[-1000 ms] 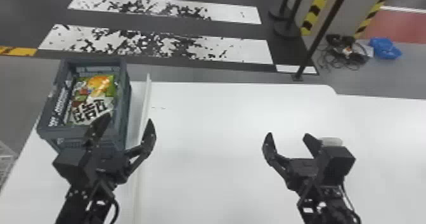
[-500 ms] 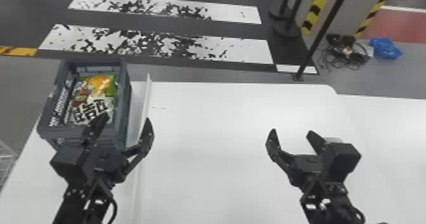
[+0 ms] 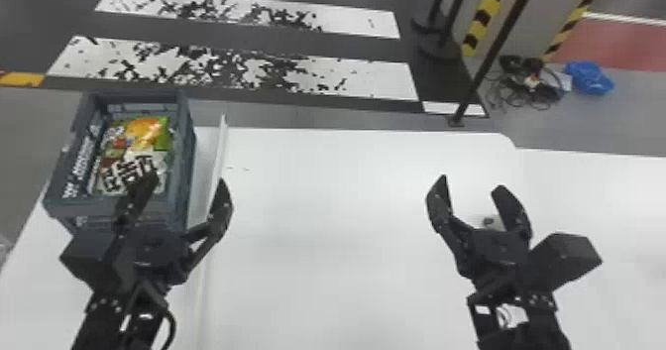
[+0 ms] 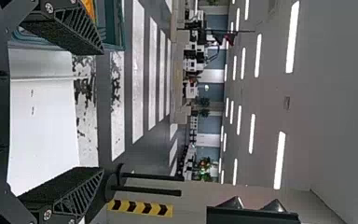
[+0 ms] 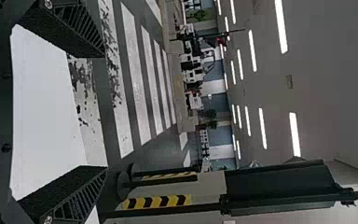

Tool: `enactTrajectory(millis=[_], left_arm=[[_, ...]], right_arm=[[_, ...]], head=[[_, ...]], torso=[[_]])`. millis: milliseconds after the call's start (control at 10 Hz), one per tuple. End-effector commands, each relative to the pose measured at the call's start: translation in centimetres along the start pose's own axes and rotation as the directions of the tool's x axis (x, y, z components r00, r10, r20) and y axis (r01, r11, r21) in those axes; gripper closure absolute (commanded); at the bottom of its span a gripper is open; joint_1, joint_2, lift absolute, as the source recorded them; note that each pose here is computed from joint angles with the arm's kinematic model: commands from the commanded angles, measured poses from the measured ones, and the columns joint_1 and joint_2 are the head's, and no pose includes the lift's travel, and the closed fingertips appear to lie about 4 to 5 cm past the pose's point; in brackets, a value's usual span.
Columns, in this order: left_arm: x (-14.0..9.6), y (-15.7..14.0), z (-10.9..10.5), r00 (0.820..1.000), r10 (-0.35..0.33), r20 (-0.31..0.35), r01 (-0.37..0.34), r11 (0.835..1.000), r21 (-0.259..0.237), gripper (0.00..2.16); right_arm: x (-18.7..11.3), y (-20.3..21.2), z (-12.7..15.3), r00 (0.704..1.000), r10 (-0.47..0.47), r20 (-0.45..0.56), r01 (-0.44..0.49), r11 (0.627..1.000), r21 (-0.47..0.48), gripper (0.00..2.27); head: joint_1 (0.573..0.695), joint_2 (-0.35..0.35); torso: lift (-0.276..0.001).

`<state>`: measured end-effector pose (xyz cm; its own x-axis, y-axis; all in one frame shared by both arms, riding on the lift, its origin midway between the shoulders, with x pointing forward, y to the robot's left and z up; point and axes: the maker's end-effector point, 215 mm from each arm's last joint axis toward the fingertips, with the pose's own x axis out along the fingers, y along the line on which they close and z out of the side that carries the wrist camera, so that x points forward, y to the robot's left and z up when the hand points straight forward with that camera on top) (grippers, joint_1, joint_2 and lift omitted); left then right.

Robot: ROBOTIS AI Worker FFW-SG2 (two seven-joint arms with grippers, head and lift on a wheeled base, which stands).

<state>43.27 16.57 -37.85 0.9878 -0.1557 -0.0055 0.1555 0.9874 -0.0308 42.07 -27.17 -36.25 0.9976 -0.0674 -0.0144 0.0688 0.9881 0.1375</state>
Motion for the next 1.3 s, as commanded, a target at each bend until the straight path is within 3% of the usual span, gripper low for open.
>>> enactTrajectory(millis=[0,200,600,1200], left_arm=[[-0.4,0.1,1.5,0.999,0.007,0.041,-0.006,1.0,-0.005,0.11],[-0.5,-0.4,3.0,0.998,-0.001,0.061,0.0,1.0,0.009,0.11],[-1.0,0.2,3.9,0.997,0.026,0.076,-0.027,1.0,0.013,0.1],[-2.0,2.2,4.7,0.991,0.101,0.087,-0.102,0.995,0.005,0.11]], right_arm=[[-0.2,0.3,0.1,1.0,0.005,0.005,-0.005,1.0,-0.003,0.06],[-0.4,0.4,0.4,1.0,0.007,0.009,-0.007,1.0,-0.006,0.05],[-0.9,1.2,1.0,0.999,0.039,0.016,-0.038,0.998,-0.042,0.05],[-1.1,2.3,-1.9,0.992,0.073,-0.101,-0.081,0.994,-0.078,0.07]], head=[[0.695,-0.14],[0.695,-0.135],[0.695,-0.132],[0.695,-0.085]], torso=[[-0.029],[-0.029],[-0.029],[-0.029]])
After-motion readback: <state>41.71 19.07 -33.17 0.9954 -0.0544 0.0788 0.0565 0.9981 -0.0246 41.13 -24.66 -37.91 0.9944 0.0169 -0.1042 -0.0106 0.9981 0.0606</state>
